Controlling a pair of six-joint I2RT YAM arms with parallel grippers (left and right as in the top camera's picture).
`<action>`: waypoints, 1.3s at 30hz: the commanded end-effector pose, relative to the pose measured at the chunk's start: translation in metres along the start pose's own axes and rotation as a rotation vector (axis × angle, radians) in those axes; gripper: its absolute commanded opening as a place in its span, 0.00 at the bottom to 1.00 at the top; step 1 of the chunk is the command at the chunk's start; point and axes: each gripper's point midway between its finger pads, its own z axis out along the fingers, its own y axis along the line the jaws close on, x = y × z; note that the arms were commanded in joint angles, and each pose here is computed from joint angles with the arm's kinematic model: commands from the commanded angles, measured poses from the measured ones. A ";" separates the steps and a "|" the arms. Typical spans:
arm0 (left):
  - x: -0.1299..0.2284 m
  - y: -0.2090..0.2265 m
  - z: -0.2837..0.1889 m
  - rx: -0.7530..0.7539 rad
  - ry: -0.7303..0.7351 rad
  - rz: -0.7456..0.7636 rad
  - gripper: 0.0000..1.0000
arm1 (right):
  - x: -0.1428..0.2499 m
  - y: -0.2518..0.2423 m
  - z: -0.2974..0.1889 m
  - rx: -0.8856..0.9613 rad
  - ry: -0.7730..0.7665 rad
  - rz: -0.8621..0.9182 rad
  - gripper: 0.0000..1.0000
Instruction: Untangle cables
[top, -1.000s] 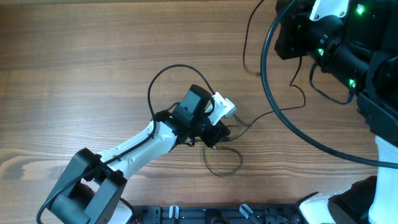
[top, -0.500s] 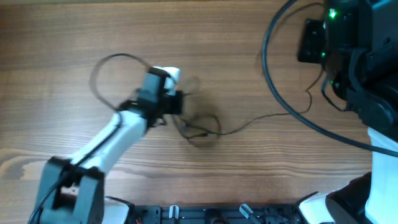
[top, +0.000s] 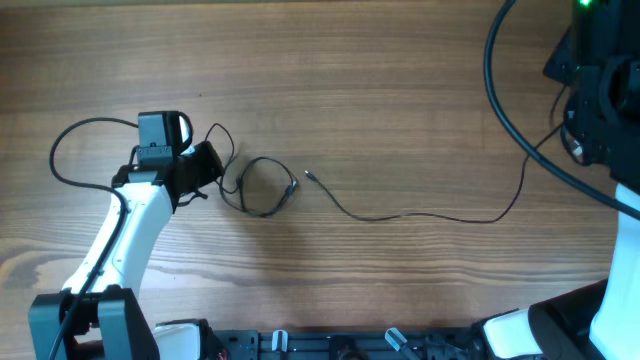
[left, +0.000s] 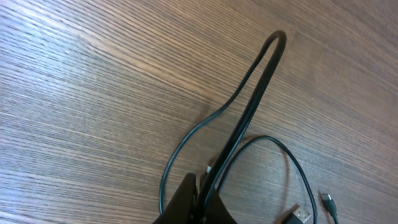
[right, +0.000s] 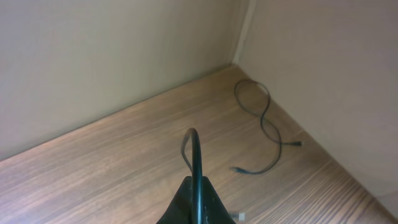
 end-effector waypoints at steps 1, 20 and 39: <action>0.001 -0.008 -0.005 0.025 0.003 -0.002 0.04 | 0.005 0.010 0.016 -0.005 0.043 0.002 0.04; 0.026 -0.034 -0.002 0.057 0.065 0.110 0.04 | 0.063 -0.061 0.228 0.229 0.440 0.095 0.04; 0.045 -0.065 -0.002 0.101 0.090 0.211 0.04 | 0.157 -0.257 0.333 0.262 0.678 0.635 1.00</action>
